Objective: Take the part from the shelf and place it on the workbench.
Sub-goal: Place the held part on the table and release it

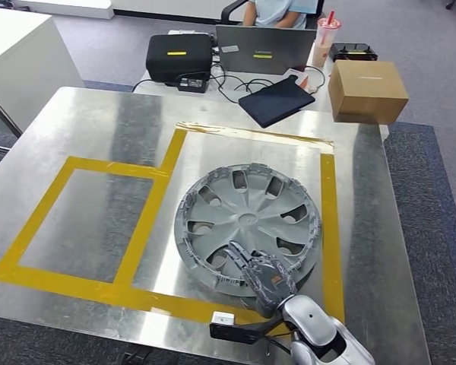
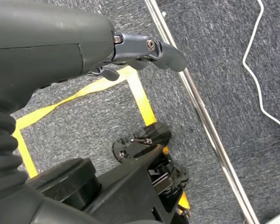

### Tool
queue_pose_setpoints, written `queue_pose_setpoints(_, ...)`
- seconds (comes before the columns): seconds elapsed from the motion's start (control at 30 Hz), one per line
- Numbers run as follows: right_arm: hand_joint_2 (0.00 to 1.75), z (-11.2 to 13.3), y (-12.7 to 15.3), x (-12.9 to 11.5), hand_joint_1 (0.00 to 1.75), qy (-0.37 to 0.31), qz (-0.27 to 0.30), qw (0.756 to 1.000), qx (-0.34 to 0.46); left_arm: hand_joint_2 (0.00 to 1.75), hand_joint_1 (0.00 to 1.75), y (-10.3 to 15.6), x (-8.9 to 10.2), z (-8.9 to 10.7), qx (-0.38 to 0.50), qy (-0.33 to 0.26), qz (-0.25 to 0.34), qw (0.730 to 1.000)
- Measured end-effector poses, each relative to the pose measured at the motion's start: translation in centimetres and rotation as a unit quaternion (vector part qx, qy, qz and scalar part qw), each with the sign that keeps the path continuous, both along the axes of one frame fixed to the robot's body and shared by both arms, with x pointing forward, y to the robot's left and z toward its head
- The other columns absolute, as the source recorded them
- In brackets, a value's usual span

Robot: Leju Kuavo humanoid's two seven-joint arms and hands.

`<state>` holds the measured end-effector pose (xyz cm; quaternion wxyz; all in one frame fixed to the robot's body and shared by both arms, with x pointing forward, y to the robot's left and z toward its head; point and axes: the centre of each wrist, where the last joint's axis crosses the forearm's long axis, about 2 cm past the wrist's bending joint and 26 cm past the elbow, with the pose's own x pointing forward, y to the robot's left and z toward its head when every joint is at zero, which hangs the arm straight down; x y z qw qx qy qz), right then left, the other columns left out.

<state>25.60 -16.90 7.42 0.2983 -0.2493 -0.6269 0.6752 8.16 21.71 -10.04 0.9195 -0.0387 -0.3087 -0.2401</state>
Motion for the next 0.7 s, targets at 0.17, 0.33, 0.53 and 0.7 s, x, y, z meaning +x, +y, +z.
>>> queue_pose_setpoints(0.17,1.75,1.0,0.4,-0.1,0.0,0.0,-0.005,1.0,0.017,0.0,0.0,0.1,-0.1,0.0,0.002,-0.001,0.007,1.0)
queue_pose_setpoints(0.33,1.75,1.5,0.7,-0.8,0.0,0.009,-0.003,0.999,0.038,0.0,0.0,0.1,-0.2,-0.1,0.004,0.0,0.011,1.0)
queue_pose_setpoints(0.53,1.75,3.1,1.3,-1.3,0.0,-0.001,0.004,0.997,0.078,0.0,0.0,0.1,-0.3,-0.1,0.004,-0.001,0.016,1.0)
queue_pose_setpoints(0.7,1.75,4.5,1.8,-2.0,0.0,0.007,0.005,0.991,0.135,0.0,0.0,0.1,-0.5,-0.1,0.002,-0.001,0.021,1.0)
